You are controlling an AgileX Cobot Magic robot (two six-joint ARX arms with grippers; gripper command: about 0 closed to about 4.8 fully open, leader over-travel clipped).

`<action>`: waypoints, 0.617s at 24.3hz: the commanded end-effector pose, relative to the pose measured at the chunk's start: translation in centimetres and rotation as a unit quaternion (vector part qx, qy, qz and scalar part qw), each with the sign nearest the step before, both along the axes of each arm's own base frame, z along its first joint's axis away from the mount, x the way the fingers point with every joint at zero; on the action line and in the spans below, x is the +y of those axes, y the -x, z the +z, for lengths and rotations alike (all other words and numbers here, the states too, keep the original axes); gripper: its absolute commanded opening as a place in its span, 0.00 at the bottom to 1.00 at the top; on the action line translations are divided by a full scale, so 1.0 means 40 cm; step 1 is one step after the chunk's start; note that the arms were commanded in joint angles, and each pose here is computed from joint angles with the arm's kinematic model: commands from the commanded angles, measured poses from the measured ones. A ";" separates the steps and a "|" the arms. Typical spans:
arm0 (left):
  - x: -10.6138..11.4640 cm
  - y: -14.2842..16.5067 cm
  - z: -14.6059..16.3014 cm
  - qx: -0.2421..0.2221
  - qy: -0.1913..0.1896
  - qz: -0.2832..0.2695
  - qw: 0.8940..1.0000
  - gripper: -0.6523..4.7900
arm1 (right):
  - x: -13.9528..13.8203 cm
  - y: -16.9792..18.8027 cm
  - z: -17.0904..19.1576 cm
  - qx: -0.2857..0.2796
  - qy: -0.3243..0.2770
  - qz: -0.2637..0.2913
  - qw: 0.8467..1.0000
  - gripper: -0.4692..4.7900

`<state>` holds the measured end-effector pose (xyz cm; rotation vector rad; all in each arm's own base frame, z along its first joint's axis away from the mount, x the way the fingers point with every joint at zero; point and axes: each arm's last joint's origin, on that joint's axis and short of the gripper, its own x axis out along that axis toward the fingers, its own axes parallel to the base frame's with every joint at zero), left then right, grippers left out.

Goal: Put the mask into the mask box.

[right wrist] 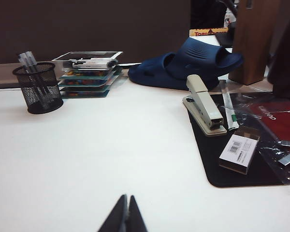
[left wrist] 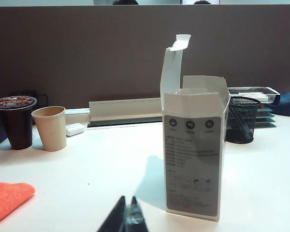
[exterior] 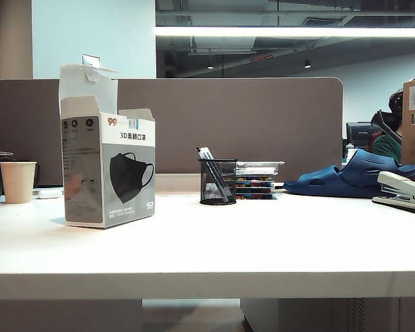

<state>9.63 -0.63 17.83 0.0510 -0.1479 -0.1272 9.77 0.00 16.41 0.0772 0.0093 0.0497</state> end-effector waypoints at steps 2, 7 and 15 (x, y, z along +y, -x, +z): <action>0.001 0.001 0.005 -0.005 0.003 0.001 1.000 0.11 | 0.000 0.001 0.002 -0.010 0.002 -0.002 1.000 0.09; 0.001 0.001 0.005 -0.005 0.003 0.001 1.000 0.11 | 0.000 0.001 0.000 -0.005 0.001 -0.002 1.000 0.09; 0.001 0.001 0.005 -0.005 0.003 0.001 1.000 0.11 | 0.000 0.001 -0.001 -0.004 0.001 -0.002 1.000 0.09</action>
